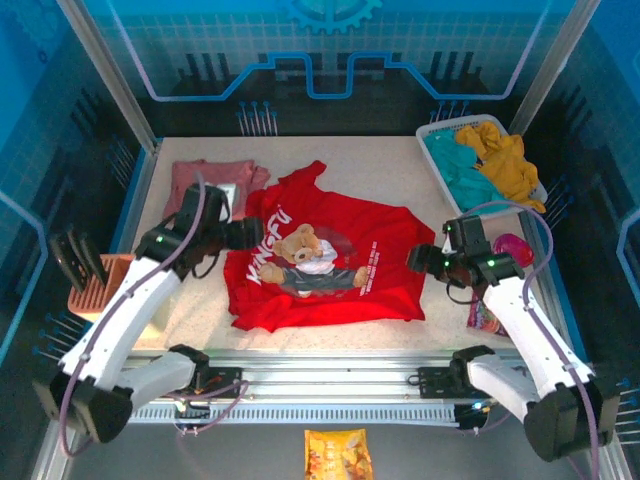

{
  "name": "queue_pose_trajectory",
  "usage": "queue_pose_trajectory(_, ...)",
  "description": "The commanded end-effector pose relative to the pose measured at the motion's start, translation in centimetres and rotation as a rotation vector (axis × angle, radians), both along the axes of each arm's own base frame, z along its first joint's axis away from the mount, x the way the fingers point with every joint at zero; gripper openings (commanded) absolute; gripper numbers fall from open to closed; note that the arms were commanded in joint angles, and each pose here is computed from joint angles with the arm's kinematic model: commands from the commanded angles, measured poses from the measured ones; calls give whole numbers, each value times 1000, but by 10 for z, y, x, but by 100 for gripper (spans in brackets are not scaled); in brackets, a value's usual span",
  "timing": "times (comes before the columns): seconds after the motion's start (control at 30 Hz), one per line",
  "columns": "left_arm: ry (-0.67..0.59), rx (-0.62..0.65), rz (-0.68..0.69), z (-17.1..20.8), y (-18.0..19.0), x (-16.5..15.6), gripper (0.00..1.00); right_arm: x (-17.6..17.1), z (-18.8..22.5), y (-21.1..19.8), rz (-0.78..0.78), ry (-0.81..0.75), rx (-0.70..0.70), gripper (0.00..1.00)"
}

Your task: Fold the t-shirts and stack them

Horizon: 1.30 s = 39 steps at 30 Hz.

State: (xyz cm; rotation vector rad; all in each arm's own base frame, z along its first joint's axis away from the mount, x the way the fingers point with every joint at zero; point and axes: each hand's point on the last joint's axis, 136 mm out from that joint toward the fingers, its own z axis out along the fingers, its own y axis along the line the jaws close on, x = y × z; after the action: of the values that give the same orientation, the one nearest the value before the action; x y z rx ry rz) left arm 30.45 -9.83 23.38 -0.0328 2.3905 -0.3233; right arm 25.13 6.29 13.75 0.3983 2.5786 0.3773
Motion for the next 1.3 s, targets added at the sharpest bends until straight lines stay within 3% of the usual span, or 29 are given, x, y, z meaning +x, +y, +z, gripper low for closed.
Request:
queue_pose_trajectory(0.0, -90, -33, -72, 21, -13, 44, 72, 37, 8, -4, 22, -122, -9, 82)
queue_pose_trajectory(0.23, -102, -62, -144, 25, -31, 123, 69, 92, -11, -3, 68, -122, -27, 78)
queue_pose_trajectory(0.47, -135, -65, -158, 15, -43, 178, 61, 144, -27, -7, 75, -93, -78, 59)
queue_pose_trajectory(0.63, -105, -41, -172, -5, -48, 213, 60, 161, -43, -9, 86, -27, -133, 58)
queue_pose_trajectory(0.77, -73, -27, -187, -26, -52, 238, 58, 169, -54, -8, 101, 7, -159, 49)
queue_pose_trajectory(0.8, -66, -24, -188, -31, -53, 242, 58, 170, -57, -9, 107, 23, -170, 44)
queue_pose_trajectory(1.03, -51, -27, -197, -45, -57, 257, 56, 171, -69, -12, 146, 69, -268, 40)
queue_pose_trajectory(1.13, -39, -34, -205, -50, -59, 254, 55, 168, -75, -10, 167, 110, -285, 33)
queue_pose_trajectory(1.27, -42, -38, -210, -50, -59, 250, 55, 161, -77, -8, 178, 124, -316, 34)
